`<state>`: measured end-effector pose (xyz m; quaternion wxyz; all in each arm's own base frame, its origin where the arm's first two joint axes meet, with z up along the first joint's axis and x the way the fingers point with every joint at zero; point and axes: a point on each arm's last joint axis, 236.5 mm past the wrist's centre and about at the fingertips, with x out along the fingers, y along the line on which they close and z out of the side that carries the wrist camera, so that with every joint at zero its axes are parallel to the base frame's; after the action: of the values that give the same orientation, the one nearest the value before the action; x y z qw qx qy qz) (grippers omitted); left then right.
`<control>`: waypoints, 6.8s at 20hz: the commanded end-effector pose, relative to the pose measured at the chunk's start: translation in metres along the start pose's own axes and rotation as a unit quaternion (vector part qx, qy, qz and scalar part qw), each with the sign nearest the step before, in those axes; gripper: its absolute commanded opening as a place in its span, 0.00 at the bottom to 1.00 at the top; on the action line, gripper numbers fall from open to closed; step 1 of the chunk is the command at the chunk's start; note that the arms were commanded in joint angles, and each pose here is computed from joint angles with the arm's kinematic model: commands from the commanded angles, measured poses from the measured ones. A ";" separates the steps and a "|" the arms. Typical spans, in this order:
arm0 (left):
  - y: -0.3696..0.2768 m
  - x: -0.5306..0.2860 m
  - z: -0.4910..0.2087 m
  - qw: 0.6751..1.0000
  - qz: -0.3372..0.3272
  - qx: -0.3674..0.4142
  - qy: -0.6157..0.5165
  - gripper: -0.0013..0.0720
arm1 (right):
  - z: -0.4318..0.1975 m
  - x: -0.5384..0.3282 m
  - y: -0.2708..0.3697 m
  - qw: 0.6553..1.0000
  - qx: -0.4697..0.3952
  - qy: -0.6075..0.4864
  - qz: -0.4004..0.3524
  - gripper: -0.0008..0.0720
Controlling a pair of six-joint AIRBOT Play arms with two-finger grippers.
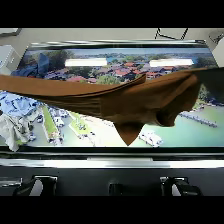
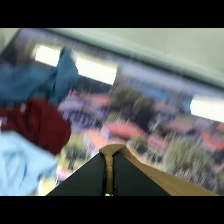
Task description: Fold the clothes and pants, and hang the long-sleeved shirts on hangers.
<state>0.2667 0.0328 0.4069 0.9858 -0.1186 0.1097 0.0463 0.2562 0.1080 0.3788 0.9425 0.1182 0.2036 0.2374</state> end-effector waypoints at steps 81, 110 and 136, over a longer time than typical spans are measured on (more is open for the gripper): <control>0.057 0.098 -0.492 0.715 -0.103 -0.304 0.621 0.62 | -0.280 0.102 -0.307 0.776 0.390 0.454 -0.198 0.80; 0.001 0.106 -0.480 0.748 -0.145 -0.224 0.607 0.05 | -0.389 0.177 -0.295 0.774 0.439 0.441 -0.119 0.62; -0.117 -0.111 0.154 0.941 -0.172 0.094 -0.275 0.04 | 0.169 -0.174 -0.003 0.894 -0.170 -0.323 -0.260 0.05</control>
<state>0.2087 -0.0546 0.6014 0.9764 -0.0218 -0.1797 -0.1176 0.1988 0.0034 0.5818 0.9912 -0.0425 -0.1238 -0.0206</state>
